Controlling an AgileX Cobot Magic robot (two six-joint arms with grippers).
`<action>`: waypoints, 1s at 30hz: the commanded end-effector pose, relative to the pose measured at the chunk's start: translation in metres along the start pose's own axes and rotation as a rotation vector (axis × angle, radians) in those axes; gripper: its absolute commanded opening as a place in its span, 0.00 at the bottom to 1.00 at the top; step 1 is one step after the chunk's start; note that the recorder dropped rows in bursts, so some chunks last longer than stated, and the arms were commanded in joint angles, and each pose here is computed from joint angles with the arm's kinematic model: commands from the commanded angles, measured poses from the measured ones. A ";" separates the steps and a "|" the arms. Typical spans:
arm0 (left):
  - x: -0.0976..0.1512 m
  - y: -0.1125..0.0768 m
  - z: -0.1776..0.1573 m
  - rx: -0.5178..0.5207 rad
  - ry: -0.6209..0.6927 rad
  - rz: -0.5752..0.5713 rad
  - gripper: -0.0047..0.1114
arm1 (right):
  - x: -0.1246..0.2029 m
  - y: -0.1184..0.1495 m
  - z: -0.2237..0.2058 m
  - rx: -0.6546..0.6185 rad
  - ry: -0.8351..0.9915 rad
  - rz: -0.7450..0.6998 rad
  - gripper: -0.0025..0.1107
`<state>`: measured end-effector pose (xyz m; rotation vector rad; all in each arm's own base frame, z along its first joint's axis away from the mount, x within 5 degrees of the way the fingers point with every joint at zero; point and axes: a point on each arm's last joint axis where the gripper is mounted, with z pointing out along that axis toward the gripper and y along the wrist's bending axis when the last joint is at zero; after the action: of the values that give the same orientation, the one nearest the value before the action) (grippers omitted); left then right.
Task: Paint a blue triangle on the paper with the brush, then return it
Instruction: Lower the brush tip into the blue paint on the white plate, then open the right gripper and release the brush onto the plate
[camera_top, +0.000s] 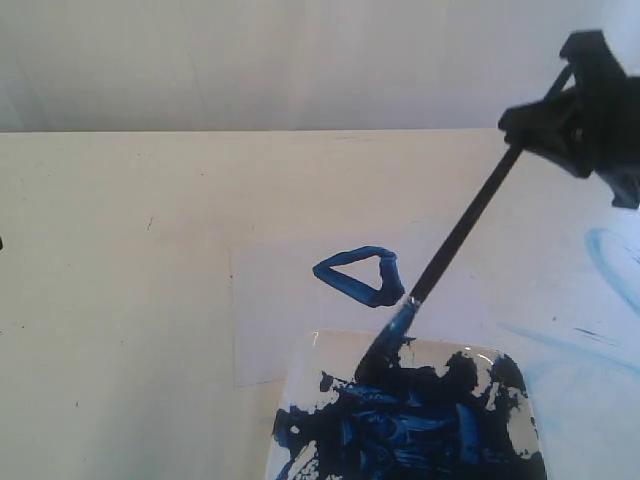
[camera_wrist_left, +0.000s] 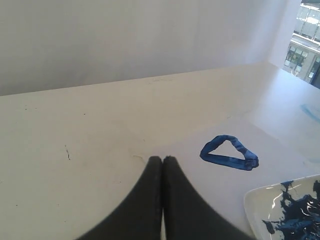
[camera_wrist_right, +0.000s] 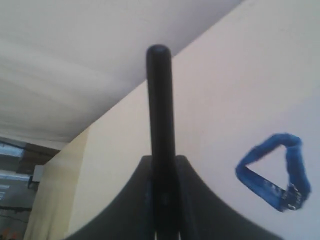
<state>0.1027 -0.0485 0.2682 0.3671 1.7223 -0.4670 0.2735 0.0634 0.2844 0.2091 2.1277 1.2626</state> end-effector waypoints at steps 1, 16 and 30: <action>0.000 0.001 -0.001 -0.012 -0.006 0.013 0.04 | 0.026 -0.043 0.000 0.156 -0.027 0.118 0.02; 0.000 0.002 -0.001 -0.023 -0.008 0.004 0.04 | 0.037 -0.106 0.033 0.300 0.068 0.234 0.02; 0.000 0.002 -0.001 -0.030 -0.009 0.004 0.04 | 0.039 -0.127 0.043 0.369 0.088 0.269 0.02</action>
<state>0.1038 -0.0467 0.2684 0.3463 1.7233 -0.4504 0.2891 0.0471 0.1475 0.6249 2.4664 1.0353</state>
